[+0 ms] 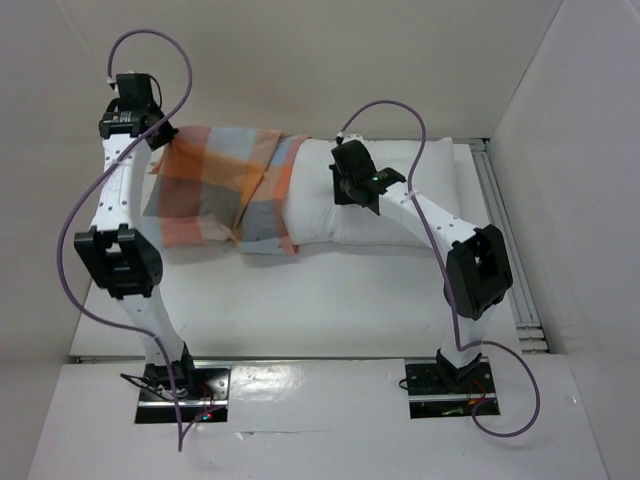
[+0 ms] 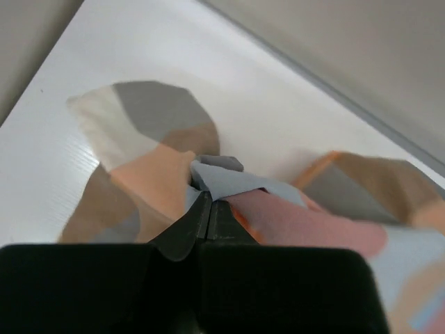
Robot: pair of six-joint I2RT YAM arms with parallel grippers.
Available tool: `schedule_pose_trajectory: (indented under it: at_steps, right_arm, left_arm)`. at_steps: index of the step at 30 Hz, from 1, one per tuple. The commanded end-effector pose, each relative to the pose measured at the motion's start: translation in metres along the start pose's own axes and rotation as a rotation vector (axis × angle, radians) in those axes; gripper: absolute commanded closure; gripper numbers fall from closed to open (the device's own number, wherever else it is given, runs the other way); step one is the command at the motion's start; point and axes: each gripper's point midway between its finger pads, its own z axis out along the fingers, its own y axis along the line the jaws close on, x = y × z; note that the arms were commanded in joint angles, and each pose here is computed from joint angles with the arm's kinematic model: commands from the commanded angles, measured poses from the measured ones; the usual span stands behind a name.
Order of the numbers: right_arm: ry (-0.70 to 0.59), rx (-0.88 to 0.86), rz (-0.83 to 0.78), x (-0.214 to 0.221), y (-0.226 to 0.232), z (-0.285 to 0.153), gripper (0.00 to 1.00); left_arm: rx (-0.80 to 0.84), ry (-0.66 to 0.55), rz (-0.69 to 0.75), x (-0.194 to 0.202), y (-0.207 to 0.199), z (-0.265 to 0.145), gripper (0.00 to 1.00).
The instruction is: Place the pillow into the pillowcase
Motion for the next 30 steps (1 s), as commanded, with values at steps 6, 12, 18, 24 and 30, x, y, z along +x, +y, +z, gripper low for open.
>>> schedule_pose_trajectory:
  at_steps: [6, 12, 18, 24, 30]
  right_arm:
    - [0.018, 0.035, -0.037, 0.004, -0.006, -0.031, 1.0]
    - [0.019, 0.059, -0.04, 0.007, -0.011, -0.03, 1.0]
    - [-0.072, 0.042, 0.027, -0.016, -0.01, -0.051, 0.1]
    - [-0.207, 0.109, 0.12, -0.058, -0.053, -0.099, 0.01]
    - [-0.142, 0.284, 0.263, -0.044, -0.154, -0.092, 0.01]
  left_arm:
    - [-0.106, 0.151, 0.047, 0.035, 0.015, 0.042, 0.28]
    - [0.155, -0.006, 0.171, 0.027, -0.061, -0.057, 0.3]
    - [0.33, 0.113, 0.354, 0.121, -0.158, -0.108, 0.4]
    - [0.256, 0.158, 0.42, 0.181, -0.175, -0.101, 0.31]
    - [0.035, 0.139, 0.51, 0.2, -0.156, -0.067, 0.31]
